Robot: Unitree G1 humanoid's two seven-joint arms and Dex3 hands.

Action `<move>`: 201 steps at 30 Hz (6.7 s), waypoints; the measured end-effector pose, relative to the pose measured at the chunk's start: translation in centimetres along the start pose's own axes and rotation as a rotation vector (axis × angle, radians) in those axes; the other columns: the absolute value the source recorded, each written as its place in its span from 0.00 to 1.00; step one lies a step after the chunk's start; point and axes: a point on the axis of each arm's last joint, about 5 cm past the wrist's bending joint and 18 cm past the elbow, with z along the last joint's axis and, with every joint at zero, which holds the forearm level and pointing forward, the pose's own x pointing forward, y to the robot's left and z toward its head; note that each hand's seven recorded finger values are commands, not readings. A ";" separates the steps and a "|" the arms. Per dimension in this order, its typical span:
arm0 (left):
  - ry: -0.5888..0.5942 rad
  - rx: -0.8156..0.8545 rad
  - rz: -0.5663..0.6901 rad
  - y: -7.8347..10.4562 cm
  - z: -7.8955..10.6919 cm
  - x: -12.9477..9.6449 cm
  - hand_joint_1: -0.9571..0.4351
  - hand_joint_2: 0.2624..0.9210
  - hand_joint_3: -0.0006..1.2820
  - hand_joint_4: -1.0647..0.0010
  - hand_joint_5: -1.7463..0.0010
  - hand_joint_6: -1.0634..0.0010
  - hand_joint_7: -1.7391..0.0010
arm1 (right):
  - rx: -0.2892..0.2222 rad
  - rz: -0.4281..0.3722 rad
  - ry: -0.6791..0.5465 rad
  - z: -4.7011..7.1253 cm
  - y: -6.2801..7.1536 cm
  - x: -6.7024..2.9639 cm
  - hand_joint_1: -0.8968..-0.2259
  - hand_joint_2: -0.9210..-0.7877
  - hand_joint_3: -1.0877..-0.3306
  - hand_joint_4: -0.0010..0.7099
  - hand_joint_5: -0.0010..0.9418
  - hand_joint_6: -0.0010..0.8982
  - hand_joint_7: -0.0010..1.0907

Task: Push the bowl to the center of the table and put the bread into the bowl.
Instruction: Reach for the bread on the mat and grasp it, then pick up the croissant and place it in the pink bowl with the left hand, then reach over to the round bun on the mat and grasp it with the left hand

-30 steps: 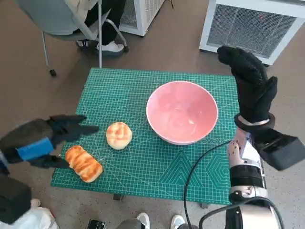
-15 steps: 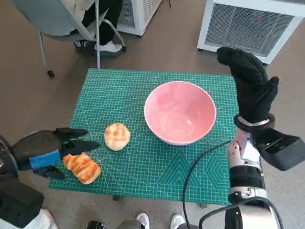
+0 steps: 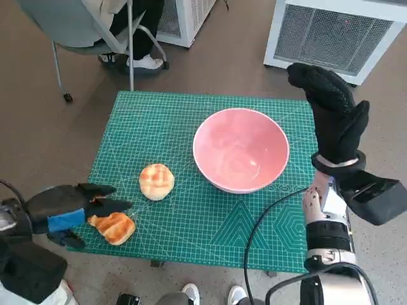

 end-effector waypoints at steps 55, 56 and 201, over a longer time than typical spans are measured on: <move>-0.096 -0.110 0.332 -2.9 -3.1 4.1 0.69 1.00 0.03 0.38 0.32 0.33 0.38 | 0.018 -0.016 0.022 -0.3 0.2 -0.83 0.46 0.00 0.43 0.55 0.00 0.38 0.09; -0.100 -0.112 0.351 -2.5 -3.1 3.9 0.69 1.00 0.03 0.37 0.32 0.32 0.38 | 0.017 -0.017 0.022 -0.3 0.1 -0.84 0.46 0.00 0.43 0.55 0.00 0.38 0.09; 0.035 -0.276 0.163 1.7 0.1 12.3 0.52 0.90 0.00 0.86 1.00 0.74 1.00 | -0.020 -0.020 0.017 0.9 -1.0 -1.35 0.45 0.00 0.43 0.51 0.00 0.38 0.06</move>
